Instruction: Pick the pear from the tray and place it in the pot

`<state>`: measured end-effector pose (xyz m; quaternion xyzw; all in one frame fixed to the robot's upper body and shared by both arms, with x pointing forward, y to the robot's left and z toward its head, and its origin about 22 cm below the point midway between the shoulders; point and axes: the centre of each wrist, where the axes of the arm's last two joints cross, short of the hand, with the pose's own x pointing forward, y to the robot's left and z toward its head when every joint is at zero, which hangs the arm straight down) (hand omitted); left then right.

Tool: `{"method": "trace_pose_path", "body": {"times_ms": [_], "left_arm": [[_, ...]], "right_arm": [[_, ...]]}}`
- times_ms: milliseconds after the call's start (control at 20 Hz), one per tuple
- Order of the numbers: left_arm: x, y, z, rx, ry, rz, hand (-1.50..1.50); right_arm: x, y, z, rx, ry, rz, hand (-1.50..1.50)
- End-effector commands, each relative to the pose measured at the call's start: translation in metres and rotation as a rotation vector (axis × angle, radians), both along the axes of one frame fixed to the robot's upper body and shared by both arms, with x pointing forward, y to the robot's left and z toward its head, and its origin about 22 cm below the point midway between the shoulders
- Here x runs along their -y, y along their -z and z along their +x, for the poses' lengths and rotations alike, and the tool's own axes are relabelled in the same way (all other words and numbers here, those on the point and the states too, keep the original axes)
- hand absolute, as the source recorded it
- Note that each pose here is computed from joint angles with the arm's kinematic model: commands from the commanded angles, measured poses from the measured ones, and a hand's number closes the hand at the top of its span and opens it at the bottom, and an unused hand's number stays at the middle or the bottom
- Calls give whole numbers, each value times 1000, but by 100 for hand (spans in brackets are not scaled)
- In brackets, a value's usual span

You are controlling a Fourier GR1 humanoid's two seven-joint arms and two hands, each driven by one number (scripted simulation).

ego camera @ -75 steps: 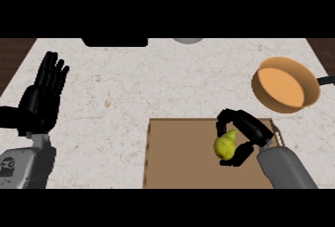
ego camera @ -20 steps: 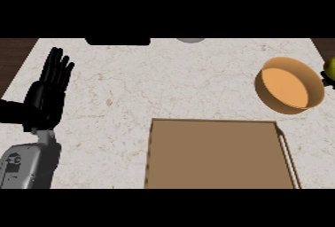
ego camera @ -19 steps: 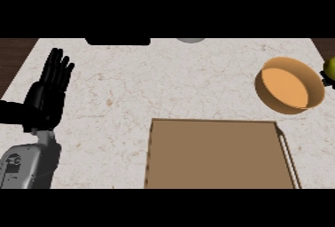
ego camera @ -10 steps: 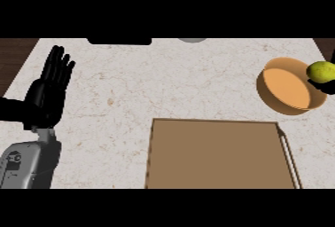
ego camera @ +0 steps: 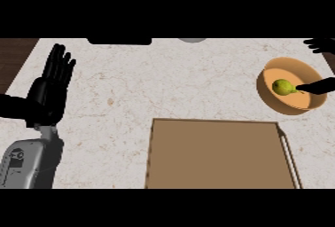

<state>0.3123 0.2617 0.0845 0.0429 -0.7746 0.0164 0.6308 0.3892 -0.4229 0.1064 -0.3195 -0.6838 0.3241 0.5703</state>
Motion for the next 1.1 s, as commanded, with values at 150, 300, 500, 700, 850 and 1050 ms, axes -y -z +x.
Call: {"method": "trace_pose_path", "body": {"times_ms": [150,300,500,700,850,1050], "left_arm": [[-17,-11,-8,-21,-15,-13,0],[-8,-1,-3,-2,-5,-17,0],[-13,5,-15,-8,-13,-6,0],[0,10,-4,-4,6,-6,0],[6,3,-14,3,16,-5,0],[3,1,-5,21,23,-11,0]], "right_arm": [[2,-12,6,104,-18,312,-150],[19,-10,0,84,50,419,-150],[53,-37,-14,120,75,564,-150],[70,-31,-25,208,153,614,-150],[105,-49,-51,242,146,650,-150],[124,-49,-69,261,162,700,-150]]}}
